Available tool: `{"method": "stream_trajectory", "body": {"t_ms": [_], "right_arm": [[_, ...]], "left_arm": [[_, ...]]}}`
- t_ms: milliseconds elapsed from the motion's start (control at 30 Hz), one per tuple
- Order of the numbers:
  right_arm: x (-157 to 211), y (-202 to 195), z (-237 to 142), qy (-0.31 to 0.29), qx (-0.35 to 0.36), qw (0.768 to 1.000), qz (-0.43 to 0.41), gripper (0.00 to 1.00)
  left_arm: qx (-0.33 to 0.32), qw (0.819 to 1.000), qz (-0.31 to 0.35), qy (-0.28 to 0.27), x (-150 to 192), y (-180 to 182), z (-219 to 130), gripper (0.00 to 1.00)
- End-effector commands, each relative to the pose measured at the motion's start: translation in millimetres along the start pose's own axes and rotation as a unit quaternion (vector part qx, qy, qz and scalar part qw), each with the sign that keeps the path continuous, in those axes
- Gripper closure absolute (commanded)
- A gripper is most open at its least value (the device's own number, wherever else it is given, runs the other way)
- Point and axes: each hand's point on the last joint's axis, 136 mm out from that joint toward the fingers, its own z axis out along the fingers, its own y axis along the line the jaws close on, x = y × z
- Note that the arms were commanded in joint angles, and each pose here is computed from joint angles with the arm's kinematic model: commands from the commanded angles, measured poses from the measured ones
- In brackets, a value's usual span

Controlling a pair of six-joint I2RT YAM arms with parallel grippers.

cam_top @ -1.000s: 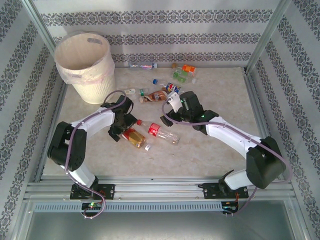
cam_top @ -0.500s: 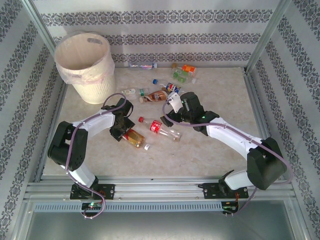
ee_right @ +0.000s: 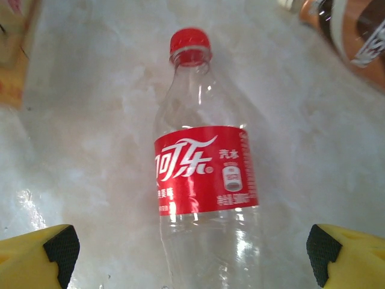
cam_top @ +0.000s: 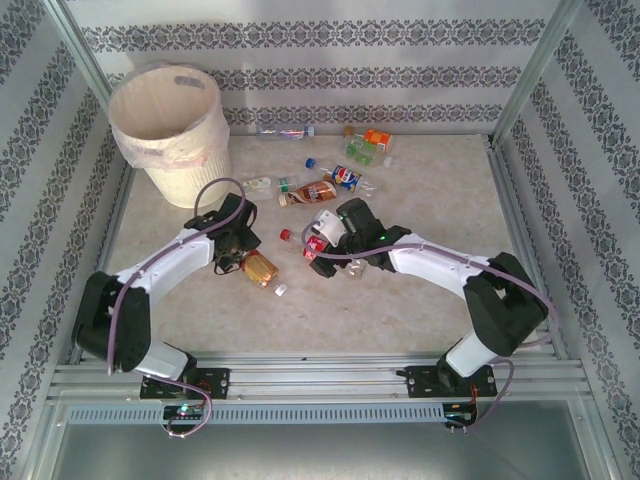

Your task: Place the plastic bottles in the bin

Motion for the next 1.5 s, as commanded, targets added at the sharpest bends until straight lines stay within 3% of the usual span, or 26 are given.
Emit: {"method": "stream_trajectory", "body": {"t_ms": [0,233,500,867,1100,1300,1467], "right_arm": [[-7,-8,3,0.006,0.024,1.000,-0.016,0.02],[-22,-18,-2,-0.016,0.054,0.998,-0.009,0.02],[-46,-36,-24,-0.071,0.111,0.991,0.000,0.02],[-88,-61,-85,-0.176,0.173,0.964,0.096,0.02],[-103,-62,-114,-0.229,0.176,0.949,0.125,0.02],[-104,-64,-119,-0.234,0.182,0.947,0.125,0.02],[-103,-63,-115,-0.231,0.182,0.947,0.127,0.02]], "left_arm": [[0.019,0.995,0.060,-0.072,-29,-9,-31,0.38],[0.036,0.982,0.115,-0.148,-65,-23,-87,0.39],[0.110,0.948,0.119,-0.274,-121,-67,-166,0.40],[0.157,0.852,0.106,-0.488,-211,-113,-272,0.38],[0.159,0.833,0.076,-0.525,-264,-126,-293,0.38],[0.130,0.816,0.049,-0.562,-319,-112,-310,0.38],[0.091,0.810,0.052,-0.577,-356,-104,-304,0.38]]}}
